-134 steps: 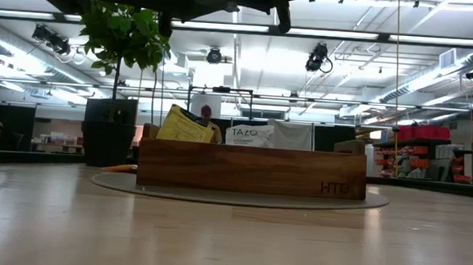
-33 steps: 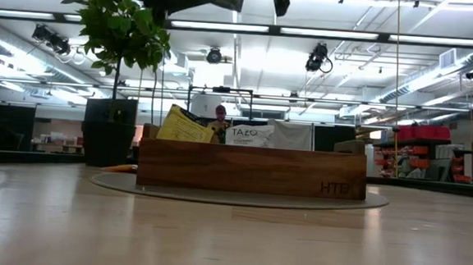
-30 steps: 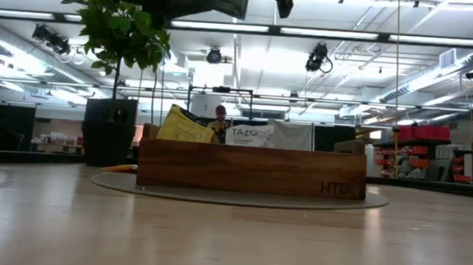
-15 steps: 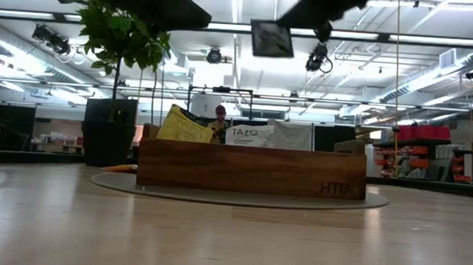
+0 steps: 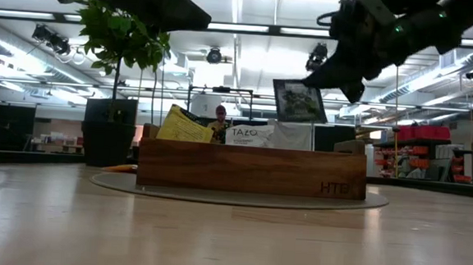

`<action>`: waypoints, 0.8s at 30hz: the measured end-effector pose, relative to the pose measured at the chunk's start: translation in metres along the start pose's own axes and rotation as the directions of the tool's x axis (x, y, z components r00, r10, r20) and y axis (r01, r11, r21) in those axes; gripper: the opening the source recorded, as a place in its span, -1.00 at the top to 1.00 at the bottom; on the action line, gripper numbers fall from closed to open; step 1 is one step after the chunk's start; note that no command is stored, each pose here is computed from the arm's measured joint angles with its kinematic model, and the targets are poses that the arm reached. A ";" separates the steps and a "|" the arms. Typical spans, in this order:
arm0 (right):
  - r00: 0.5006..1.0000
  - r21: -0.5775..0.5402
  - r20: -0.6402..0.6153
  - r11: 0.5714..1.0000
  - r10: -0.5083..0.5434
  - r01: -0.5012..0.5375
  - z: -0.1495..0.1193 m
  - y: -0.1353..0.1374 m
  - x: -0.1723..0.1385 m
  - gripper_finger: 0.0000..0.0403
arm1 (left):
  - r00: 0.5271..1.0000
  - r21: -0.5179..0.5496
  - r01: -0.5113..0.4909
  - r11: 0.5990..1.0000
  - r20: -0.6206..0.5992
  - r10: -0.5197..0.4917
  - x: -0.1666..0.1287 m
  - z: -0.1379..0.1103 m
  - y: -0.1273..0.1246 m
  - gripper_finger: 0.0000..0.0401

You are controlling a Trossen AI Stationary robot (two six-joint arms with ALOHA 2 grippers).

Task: Pick & Place Tea
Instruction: Put the violet tea bag into the right section of the wooden organizer

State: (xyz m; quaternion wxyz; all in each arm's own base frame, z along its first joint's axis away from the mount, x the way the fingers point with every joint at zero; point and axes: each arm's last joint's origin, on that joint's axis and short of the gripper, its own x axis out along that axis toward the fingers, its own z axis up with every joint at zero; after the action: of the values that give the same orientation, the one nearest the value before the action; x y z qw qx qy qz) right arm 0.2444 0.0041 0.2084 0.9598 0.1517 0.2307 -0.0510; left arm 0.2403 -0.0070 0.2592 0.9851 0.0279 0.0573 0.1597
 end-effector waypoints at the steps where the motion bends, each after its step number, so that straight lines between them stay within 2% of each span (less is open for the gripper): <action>1: 1.000 -0.001 0.002 1.000 -0.005 0.005 -0.004 0.001 0.000 1.00 | 1.000 0.000 0.000 1.000 0.000 0.000 0.000 0.000 0.000 0.54; 11: 0.999 -0.073 -0.027 0.996 -0.045 0.043 -0.029 0.008 -0.001 1.00 | 1.000 -0.001 0.000 1.000 0.001 0.000 0.000 0.000 0.000 0.54; 19: 0.998 -0.066 0.058 0.998 -0.015 0.018 -0.039 0.006 -0.002 1.00 | 1.000 -0.001 0.000 1.000 0.001 0.000 0.000 0.000 0.000 0.54; 24: 0.998 -0.070 0.053 0.997 -0.016 0.020 -0.042 0.005 -0.002 1.00 | 1.000 -0.002 0.000 1.000 0.002 0.000 0.000 0.000 0.000 0.54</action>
State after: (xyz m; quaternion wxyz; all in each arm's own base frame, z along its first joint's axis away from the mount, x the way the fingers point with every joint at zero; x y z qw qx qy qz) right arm 0.2258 0.0222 0.1752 0.9697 0.1145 0.2086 -0.0555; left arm 0.2404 -0.0070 0.2594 0.9852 0.0271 0.0562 0.1596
